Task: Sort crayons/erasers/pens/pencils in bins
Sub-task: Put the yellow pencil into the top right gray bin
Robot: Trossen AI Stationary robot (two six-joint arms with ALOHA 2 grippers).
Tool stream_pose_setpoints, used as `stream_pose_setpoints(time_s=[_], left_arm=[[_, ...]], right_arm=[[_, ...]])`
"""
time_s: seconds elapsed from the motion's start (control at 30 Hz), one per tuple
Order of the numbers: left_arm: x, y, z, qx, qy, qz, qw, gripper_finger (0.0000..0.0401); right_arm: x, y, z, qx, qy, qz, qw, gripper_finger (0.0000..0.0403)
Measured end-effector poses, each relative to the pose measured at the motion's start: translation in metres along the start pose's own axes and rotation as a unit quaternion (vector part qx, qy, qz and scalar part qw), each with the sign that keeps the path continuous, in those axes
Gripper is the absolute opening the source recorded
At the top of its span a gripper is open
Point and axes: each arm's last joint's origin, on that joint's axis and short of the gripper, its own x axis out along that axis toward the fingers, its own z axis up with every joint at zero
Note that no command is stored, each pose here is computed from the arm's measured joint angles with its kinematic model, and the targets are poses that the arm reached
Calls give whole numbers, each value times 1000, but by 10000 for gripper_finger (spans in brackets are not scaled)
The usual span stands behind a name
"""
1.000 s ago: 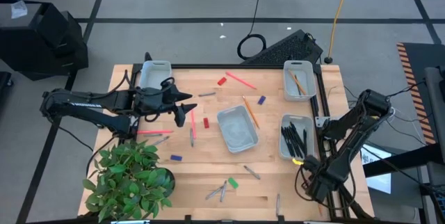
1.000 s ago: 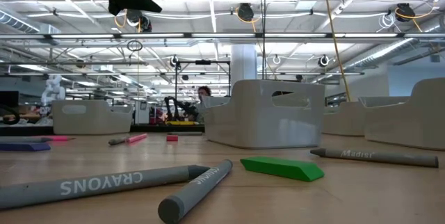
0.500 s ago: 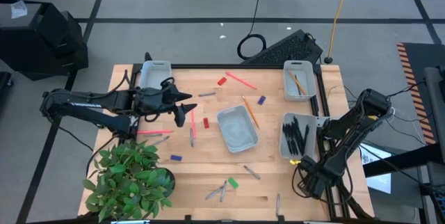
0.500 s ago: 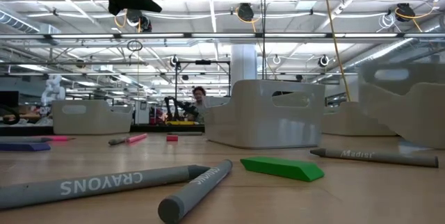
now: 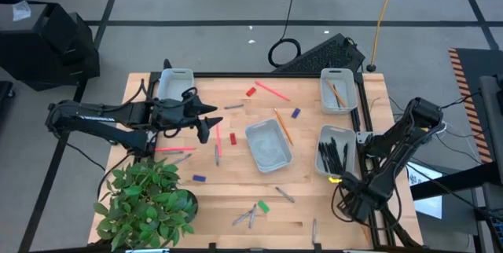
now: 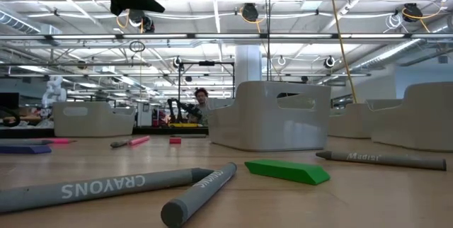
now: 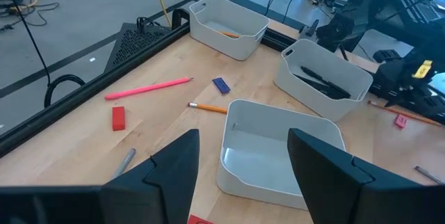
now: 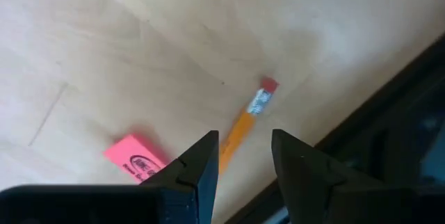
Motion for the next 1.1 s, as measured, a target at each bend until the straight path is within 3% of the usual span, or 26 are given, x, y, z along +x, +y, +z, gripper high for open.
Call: stream_pose_setpoints(time_s=[0.2, 0.57, 0.77, 1.1], left_arm=[[0, 0, 0, 0, 0, 0, 1000, 223], [0, 0, 0, 0, 0, 0, 1000, 223], [0, 0, 0, 0, 0, 0, 1000, 223], [0, 0, 0, 0, 0, 0, 1000, 223]], right_arm=[[-2, -2, 0, 10, -7, 7, 1000, 128], [16, 4, 2, -37, -27, -6, 999, 128], [15, 11, 1, -69, -45, 23, 996, 128], [-14, 35, -6, -115, -102, 101, 983, 128]])
